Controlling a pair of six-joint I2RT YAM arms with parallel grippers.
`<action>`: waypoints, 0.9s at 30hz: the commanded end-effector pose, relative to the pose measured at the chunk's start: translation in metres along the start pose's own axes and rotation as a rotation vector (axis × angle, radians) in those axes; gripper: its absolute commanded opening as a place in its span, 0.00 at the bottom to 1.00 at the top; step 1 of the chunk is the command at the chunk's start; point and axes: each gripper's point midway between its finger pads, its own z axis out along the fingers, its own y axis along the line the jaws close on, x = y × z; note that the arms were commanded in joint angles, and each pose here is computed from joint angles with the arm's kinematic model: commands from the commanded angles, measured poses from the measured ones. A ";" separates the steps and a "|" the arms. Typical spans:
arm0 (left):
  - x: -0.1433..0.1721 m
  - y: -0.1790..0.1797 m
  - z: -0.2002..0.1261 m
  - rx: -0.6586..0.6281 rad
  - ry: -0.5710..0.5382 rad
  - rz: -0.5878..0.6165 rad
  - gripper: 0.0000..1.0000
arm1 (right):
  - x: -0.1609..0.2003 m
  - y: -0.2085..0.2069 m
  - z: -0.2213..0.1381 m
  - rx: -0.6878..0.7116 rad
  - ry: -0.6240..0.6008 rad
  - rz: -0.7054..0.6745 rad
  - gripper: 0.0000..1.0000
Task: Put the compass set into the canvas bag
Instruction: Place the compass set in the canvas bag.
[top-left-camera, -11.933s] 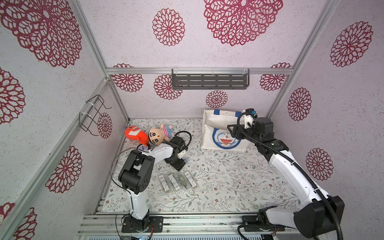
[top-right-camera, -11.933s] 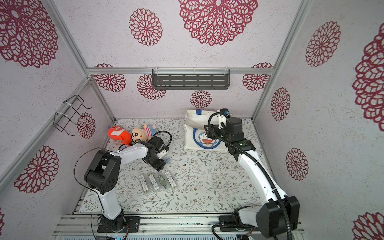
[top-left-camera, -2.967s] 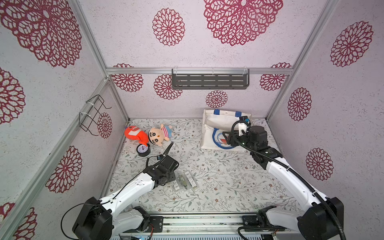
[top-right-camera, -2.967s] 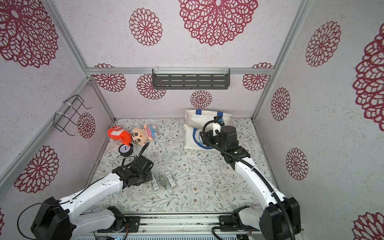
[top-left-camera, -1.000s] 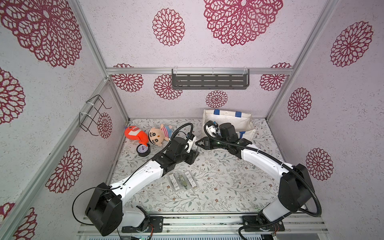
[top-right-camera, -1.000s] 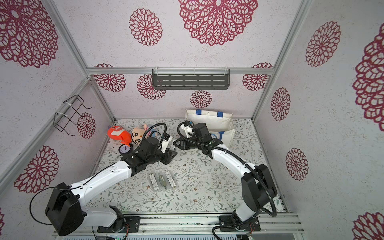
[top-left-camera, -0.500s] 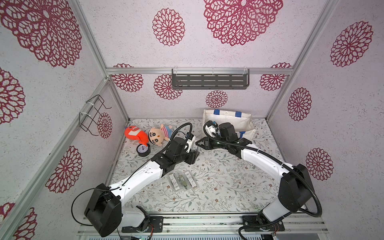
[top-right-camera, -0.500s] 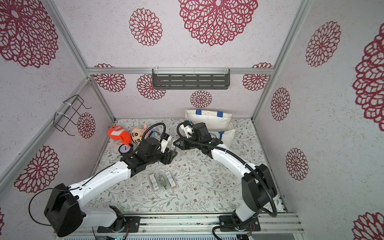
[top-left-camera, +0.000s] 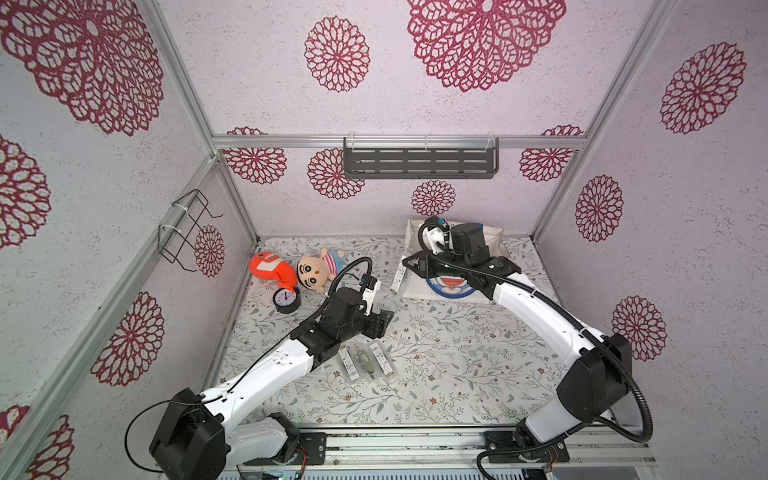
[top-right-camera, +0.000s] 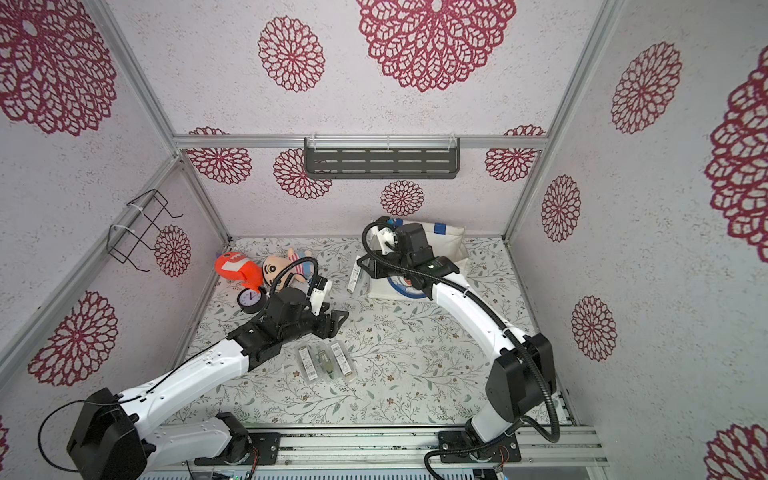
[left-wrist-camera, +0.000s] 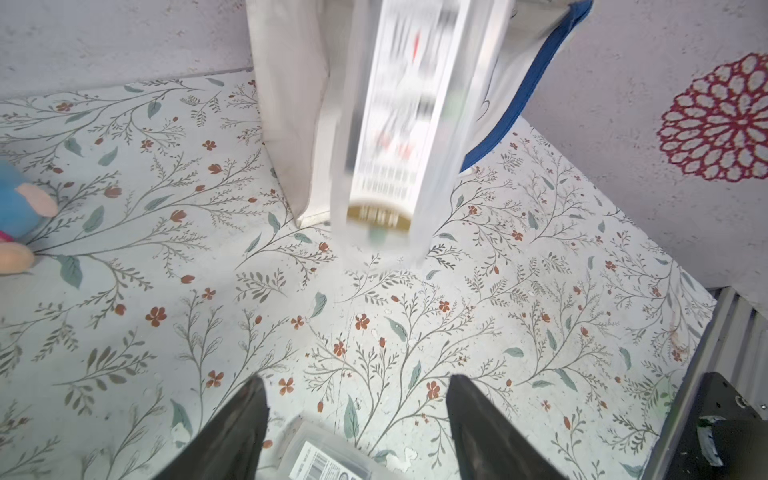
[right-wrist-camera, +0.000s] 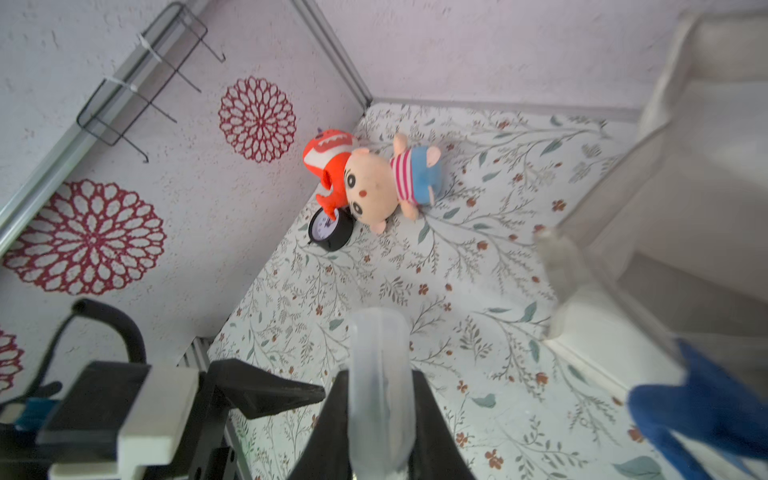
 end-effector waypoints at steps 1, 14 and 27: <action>-0.011 0.003 -0.008 -0.023 -0.054 -0.008 0.72 | -0.053 -0.001 -0.043 0.050 -0.145 -0.058 0.00; -0.004 0.008 -0.008 -0.014 -0.045 -0.082 0.71 | -0.126 -0.118 -0.086 0.373 -0.296 0.019 0.00; 0.005 0.023 -0.007 -0.049 -0.024 -0.127 0.70 | -0.078 -0.203 -0.042 0.573 -0.112 0.079 0.00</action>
